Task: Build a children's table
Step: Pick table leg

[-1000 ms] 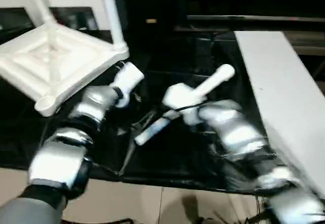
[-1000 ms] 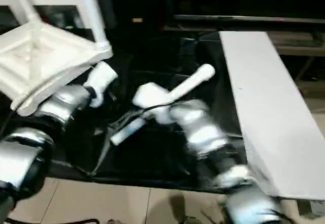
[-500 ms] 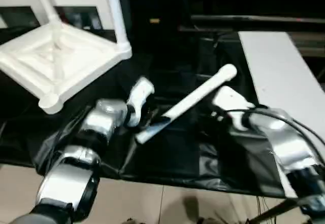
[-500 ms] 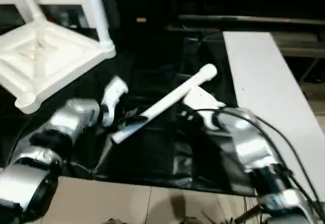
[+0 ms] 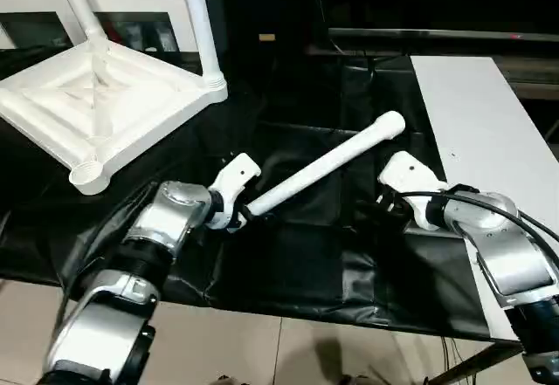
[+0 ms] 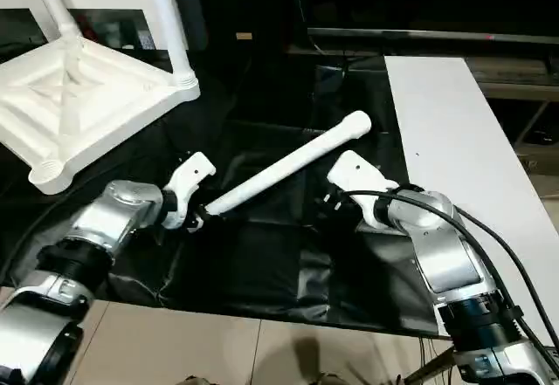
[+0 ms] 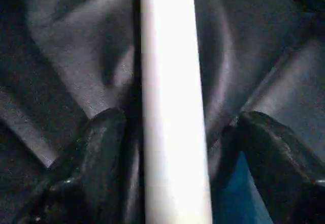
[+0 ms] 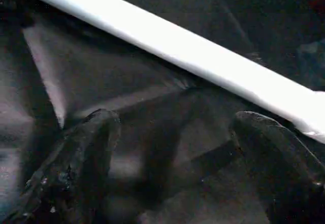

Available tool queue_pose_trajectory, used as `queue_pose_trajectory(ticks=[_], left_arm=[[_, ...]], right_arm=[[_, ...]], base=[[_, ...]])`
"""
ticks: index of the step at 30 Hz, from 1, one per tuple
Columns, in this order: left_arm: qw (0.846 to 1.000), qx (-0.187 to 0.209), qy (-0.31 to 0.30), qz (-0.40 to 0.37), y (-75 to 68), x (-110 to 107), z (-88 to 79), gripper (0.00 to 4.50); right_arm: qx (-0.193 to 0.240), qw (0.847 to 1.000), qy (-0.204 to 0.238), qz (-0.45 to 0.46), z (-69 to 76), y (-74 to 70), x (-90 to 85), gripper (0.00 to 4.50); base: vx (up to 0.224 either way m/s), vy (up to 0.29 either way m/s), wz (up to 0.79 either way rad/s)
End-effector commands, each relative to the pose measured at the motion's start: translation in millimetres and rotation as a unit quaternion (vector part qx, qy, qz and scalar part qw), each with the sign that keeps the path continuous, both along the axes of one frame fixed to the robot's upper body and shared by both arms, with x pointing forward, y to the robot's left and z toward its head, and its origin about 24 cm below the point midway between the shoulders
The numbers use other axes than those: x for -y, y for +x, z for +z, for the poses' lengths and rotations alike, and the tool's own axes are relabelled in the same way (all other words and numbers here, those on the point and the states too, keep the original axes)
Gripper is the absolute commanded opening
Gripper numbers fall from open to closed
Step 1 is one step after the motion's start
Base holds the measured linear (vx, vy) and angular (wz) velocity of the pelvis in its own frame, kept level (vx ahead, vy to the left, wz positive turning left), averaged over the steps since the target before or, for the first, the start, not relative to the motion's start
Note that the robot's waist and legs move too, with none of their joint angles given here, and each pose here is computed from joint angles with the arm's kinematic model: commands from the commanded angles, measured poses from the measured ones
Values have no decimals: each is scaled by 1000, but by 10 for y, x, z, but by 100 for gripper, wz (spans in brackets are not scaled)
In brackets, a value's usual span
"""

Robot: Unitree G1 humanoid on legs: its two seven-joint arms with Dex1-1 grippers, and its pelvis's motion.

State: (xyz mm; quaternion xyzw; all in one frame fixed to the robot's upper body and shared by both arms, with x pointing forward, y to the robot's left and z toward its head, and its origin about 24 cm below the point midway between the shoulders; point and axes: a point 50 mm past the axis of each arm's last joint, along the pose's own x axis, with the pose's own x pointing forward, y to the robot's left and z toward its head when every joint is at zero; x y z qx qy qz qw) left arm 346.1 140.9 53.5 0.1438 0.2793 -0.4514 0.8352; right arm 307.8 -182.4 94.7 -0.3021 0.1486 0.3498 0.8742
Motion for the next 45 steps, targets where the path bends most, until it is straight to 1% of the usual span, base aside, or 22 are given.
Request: queue_pose_trajectory(ticks=[1, 3, 8, 10, 12, 14, 19, 23, 26, 28, 31, 33, 34, 35, 36, 38, 39, 40, 41, 43, 44, 45], left_arm=[[1000, -2, 10, -4, -6, -53, 11, 367], [1000, -4, 13, -3, -16, -70, 15, 333], [1000, -7, 18, -8, -33, -83, 6, 313], [1000, -8, 22, -16, -44, -82, -9, 284], [999, -10, 25, -22, -52, -87, -24, 279], [999, -11, 30, -28, -58, -97, -40, 256], [998, -20, 32, -46, -92, -95, -69, 216], [998, -14, 32, -44, -81, -111, -51, 180], [999, -5, 20, -47, -65, -118, -14, 151], [999, -2, 15, -46, -57, -136, -2, 145], [999, 0, 16, -46, -56, -150, 0, 141], [998, 11, 23, -52, -52, -172, 16, 140], [997, 32, 31, -64, -42, -200, 62, 140], [997, 33, 31, -65, -41, -204, 68, 140], [996, 49, 39, -70, -18, -261, 145, 140], [991, 86, 48, -85, 16, -329, 275, 140], [990, 96, 52, -90, 26, -362, 325, 140], [988, 105, 55, -94, 34, -392, 373, 140], [984, 124, 70, -104, 50, -454, 474, 140], [981, 135, 79, -111, 55, -493, 543, 139], [978, 147, 86, -122, 52, -551, 660, 139], [977, 151, 86, -127, 48, -571, 713, 139]], right_arm=[[1, 1000, 1, 10, 41, -19, -11, 389], [0, 1000, 0, 9, 36, -23, -6, 389], [-3, 1000, -3, 13, 29, -34, -11, 389], [-4, 1000, -3, 14, 26, -36, -10, 389], [-4, 1000, -2, 16, 27, -38, -14, 389], [-4, 1000, 1, 20, 22, -47, -26, 389], [-4, 1000, 1, 24, 9, -63, -33, 389], [3, 1000, 6, 25, 34, -61, -30, 389], [14, 1000, 11, 23, 52, -51, -26, 389], [22, 999, 24, 20, 72, -47, -35, 389], [26, 999, 18, 23, 70, -53, -31, 389], [41, 999, 20, 27, 108, -49, -38, 389], [66, 997, 32, 35, 195, -38, -56, 389], [69, 996, 34, 35, 206, -36, -58, 389], [101, 993, 54, 39, 337, -11, -73, 389], [132, 988, 64, 41, 469, 26, -73, 389], [142, 987, 58, 45, 500, 34, -73, 389], [151, 986, 50, 51, 525, 42, -73, 416], [166, 984, 14, 69, 538, 53, -77, 423], [174, 981, -14, 81, 532, 60, -81, 428], [181, 976, -69, 102, 486, 68, -92, 440], [186, 972, -95, 111, 459, 73, -96, 450]], base=[[0, 0, 0], [0, 0, 0], [0, 0, 0], [0, 0, 0], [0, 0, 0], [0, 0, 0], [0, 0, 0], [0, 0, 0], [0, 0, 0], [0, 0, 0], [0, 0, 0], [0, 0, 0], [0, 0, 0], [0, 0, 0], [0, 0, 0], [0, 0, 0], [0, 0, 0], [0, 0, 0], [0, 0, 0], [0, 0, 0], [0, 0, 0], [0, 0, 0]])
